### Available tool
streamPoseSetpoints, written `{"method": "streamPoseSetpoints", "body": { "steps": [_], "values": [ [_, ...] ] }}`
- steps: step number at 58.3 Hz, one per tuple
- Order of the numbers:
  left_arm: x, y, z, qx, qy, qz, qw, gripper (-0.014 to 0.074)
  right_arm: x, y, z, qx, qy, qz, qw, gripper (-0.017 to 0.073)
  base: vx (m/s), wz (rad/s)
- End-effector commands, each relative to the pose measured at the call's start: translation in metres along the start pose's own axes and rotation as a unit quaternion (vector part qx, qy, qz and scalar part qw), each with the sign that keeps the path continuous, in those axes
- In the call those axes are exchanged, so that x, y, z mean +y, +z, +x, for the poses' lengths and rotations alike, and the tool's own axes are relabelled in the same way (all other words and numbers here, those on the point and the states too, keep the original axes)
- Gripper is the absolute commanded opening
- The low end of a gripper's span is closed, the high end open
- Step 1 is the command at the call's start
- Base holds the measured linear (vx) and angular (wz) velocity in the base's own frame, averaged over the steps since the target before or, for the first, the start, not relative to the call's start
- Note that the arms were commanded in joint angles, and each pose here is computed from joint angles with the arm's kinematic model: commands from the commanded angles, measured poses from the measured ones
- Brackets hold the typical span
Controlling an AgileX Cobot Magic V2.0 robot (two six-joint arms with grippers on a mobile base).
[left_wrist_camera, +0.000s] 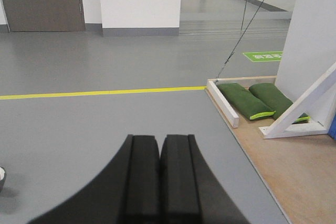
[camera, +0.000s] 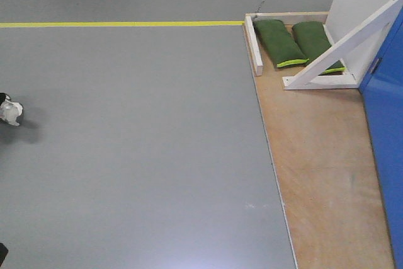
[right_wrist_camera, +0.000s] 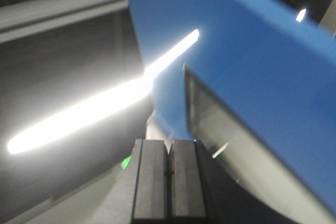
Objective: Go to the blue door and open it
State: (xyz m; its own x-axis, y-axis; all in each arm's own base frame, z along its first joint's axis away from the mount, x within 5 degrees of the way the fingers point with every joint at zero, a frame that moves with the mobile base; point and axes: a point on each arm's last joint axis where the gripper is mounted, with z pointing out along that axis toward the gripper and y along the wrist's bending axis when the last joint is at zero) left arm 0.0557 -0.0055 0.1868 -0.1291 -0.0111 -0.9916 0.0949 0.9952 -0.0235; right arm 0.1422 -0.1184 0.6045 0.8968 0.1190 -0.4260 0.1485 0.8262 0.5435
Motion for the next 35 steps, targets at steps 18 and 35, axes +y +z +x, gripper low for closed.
{"method": "streamPoseSetpoints", "body": {
  "steps": [18, 35],
  "values": [
    [-0.001, -0.004, -0.017, -0.063, -0.004, 0.003, 0.998, 0.0073, -0.065, 0.056, -0.040, -0.139, -0.089, 0.072, 0.984, -0.0001, 0.00, 0.00],
    [-0.001, -0.004, -0.017, -0.063, -0.004, 0.003, 0.998, 0.0073, -0.174, 0.070, -0.027, -0.143, -0.080, 0.192, 0.968, -0.0001, 0.00, 0.00]
  ]
}}
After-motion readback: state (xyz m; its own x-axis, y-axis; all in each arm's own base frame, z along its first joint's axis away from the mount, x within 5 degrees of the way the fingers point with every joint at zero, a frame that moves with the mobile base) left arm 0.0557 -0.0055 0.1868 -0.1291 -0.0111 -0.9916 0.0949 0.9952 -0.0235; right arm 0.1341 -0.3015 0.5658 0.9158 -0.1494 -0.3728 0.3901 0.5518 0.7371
